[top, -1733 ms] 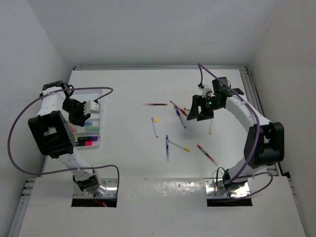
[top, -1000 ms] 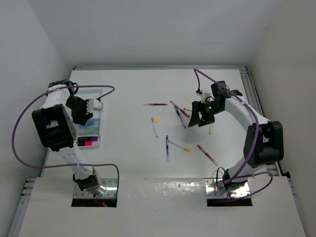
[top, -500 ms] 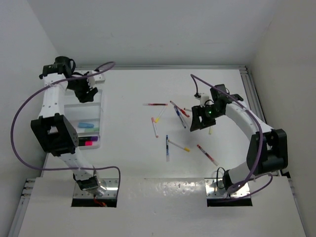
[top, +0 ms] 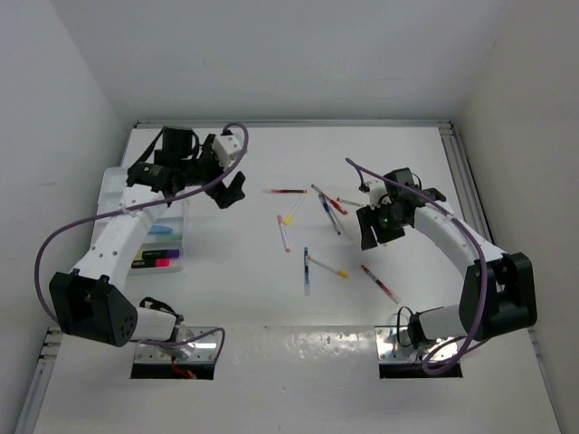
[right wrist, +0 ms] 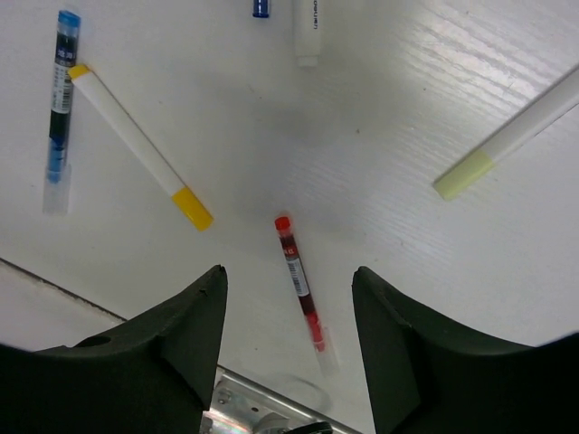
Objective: Sort the stationery into containers
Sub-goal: Grab a piece of stationery with the right arm
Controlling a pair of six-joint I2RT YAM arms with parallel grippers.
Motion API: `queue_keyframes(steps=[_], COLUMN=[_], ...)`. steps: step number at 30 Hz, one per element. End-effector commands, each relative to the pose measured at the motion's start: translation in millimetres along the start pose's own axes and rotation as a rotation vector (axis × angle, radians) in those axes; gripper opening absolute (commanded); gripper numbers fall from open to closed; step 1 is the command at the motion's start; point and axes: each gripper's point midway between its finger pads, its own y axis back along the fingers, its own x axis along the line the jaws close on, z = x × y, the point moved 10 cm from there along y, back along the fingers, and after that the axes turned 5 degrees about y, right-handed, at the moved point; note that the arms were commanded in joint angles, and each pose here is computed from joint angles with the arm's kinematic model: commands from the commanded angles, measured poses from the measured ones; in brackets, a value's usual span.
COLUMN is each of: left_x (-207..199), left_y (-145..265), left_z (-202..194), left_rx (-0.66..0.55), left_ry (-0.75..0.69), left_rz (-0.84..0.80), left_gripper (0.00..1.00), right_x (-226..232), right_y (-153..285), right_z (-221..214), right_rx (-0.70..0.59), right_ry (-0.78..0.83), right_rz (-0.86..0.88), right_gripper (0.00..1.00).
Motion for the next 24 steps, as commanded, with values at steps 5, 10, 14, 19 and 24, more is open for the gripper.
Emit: queue_keyframes(steps=[5,10,14,19,24], left_x=[-7,-21,-31,-44,-55], left_y=[15,33,31,21,27], left_z=[35,30,17,12,0], left_rx=[-0.035,-0.096,-0.108,-0.069,-0.126], left_ry=[0.091,0.048,0.005,-0.031,-0.085], left_rz=[0.344,0.262,0.114,0.007,0.034], left_gripper=[1.0,1.0,1.0,1.0,0.99], right_x=[-10,-10,-11,-11,-6], right_y=[17,17,13,0,-10], right_z=[1,-27,-47,-71,-80], right_rx=[0.006,0.083,0.16,0.258,0.265], right_ry=[0.151,0.226,0.263,0.266,0.219], right_rz=[-0.088,-0.056,-0.052,-0.015,0.02], right_gripper=[0.57,0.55,0.43,0.36,0.35])
